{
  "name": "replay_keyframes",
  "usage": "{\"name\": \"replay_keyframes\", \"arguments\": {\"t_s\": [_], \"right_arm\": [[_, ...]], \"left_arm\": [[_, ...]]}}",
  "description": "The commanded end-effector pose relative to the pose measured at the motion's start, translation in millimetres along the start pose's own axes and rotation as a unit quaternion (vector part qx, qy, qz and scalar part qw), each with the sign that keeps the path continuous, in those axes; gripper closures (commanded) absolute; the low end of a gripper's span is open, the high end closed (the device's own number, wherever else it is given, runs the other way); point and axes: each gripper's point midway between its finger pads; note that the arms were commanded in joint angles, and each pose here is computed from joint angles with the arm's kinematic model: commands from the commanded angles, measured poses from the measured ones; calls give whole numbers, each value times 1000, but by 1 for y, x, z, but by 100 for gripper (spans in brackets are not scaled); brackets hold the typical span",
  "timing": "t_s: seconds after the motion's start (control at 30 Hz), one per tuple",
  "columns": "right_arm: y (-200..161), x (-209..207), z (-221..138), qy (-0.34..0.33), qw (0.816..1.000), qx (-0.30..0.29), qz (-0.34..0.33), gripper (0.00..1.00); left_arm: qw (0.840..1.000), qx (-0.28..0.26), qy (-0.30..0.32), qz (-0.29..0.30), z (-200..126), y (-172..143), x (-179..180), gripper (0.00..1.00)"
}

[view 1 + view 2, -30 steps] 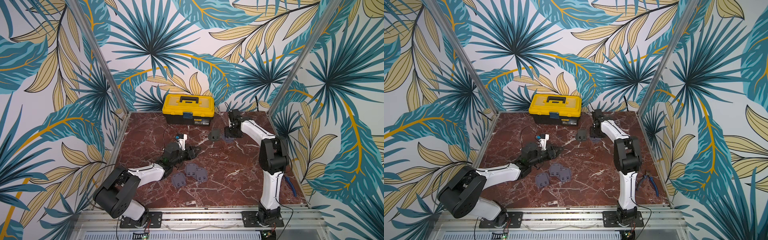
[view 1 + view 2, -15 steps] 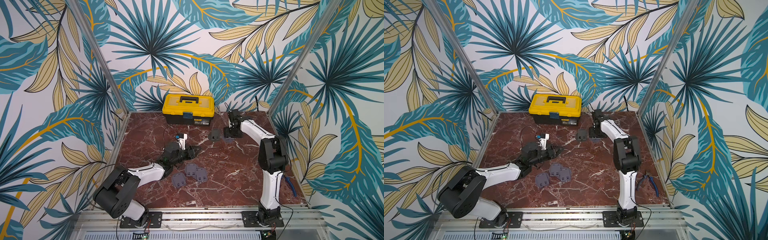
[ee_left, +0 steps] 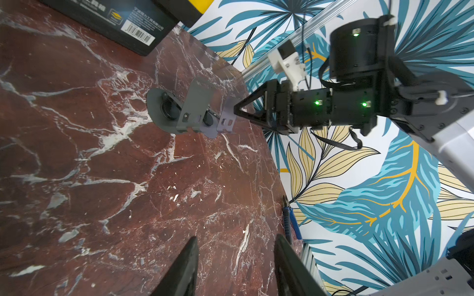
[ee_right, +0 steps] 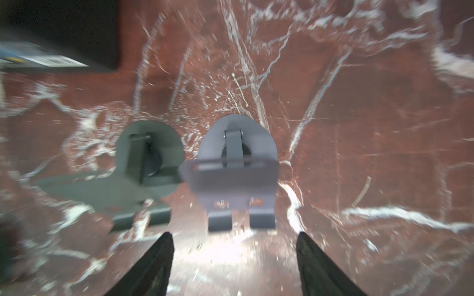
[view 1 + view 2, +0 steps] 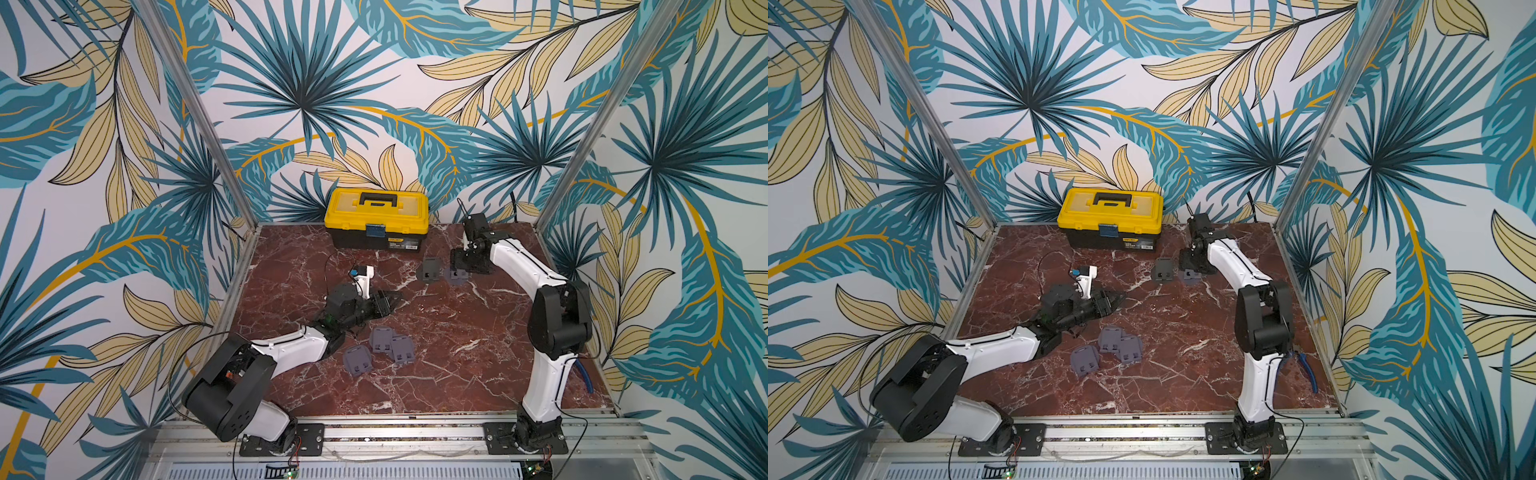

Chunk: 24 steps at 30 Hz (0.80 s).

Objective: Open the phone stand
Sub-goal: Place the phone stand at the center of the board.

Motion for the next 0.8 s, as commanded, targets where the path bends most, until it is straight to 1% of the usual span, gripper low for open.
{"name": "replay_keyframes", "arguments": {"t_s": [0.0,0.17,0.37,0.53,0.67,0.77], "right_arm": [[-5,-6,-45,17,1000,-16,21,24],[-30,-20,-91,23,999,-29,24,24],[-76,-21,-124,33,999,-27,12,24],[-119,-7,-128,26,1000,-1,-9,25],[-153,13,-122,32,999,28,-15,25],[-175,29,-117,31,998,53,-32,25]], "left_arm": [[1000,-22,-3,21,-6,18,-10,52],[999,-32,4,22,-16,21,-9,52],[998,-56,39,10,-42,29,3,52],[994,-73,83,1,-72,31,19,51],[989,-78,126,-7,-98,25,34,50],[985,-76,151,-13,-115,18,44,50]]}}
Point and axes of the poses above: each gripper's point midway between its finger pads, its own z axis out along the fingers, its own x axis along the line the jaws close on, y = z × x, and after that the axes turned 15 degrees about z, right-handed
